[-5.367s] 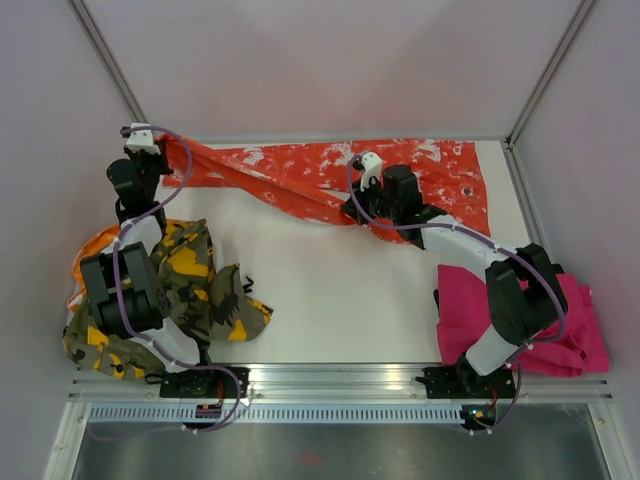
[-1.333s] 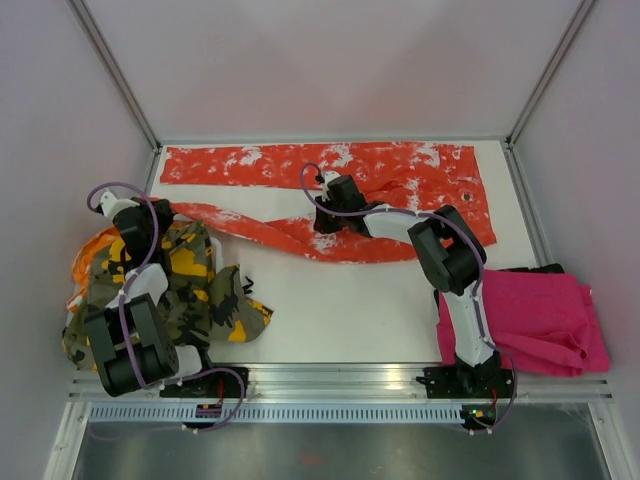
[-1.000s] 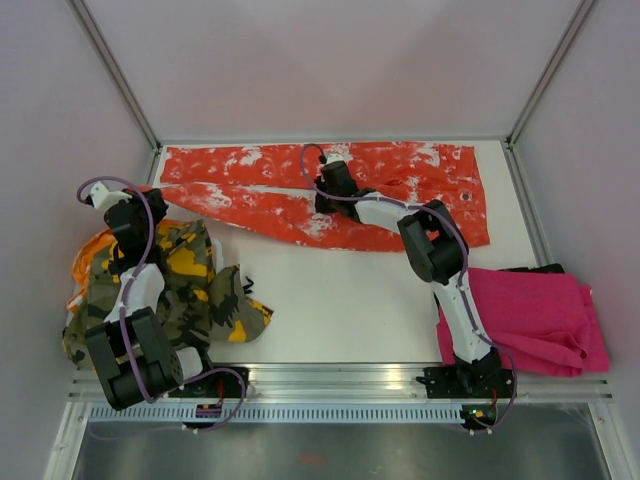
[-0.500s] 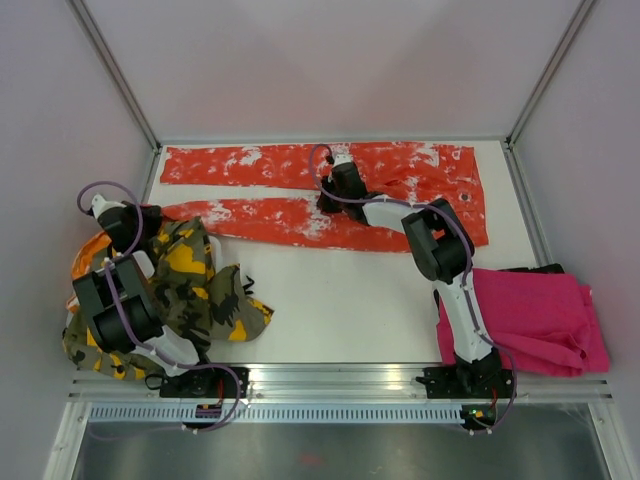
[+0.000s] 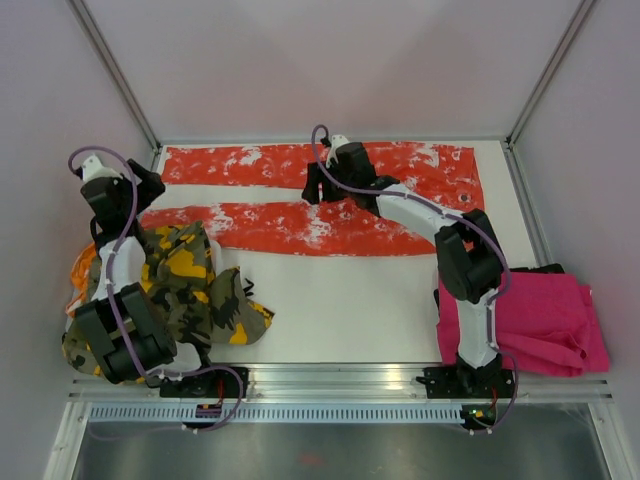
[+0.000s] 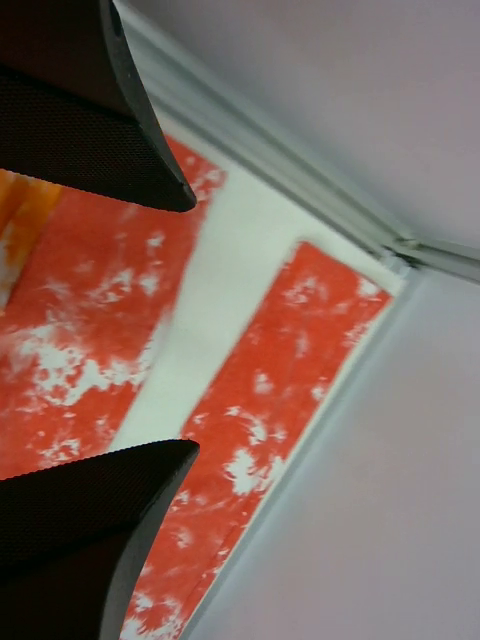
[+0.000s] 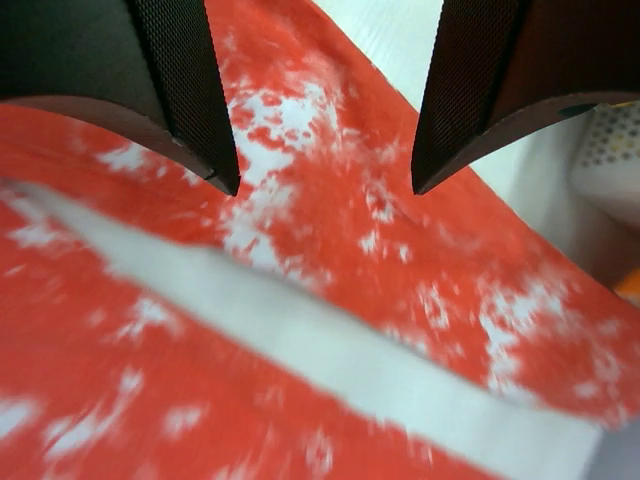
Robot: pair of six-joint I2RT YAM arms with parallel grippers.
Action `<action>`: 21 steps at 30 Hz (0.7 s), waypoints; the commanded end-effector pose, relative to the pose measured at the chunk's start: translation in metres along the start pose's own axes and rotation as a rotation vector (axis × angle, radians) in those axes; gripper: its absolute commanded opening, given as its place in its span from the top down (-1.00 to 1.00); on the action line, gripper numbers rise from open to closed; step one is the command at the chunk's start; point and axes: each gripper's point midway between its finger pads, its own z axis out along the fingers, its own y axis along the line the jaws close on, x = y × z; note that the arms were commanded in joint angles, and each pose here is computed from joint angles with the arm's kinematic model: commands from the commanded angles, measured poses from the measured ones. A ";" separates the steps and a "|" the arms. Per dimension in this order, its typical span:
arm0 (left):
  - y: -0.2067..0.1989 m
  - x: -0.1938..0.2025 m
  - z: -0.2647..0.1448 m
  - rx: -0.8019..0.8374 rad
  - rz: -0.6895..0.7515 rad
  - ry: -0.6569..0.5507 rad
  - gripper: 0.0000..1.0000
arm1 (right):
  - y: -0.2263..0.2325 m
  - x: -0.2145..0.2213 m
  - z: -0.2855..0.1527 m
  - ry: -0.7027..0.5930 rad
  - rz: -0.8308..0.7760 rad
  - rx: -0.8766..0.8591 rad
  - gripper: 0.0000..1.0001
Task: Fold and stack the trousers
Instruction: Flatten the trousers out
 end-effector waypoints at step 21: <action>-0.068 0.130 0.070 -0.161 0.139 0.433 -0.33 | -0.269 0.064 -0.217 -0.122 0.536 0.873 -0.57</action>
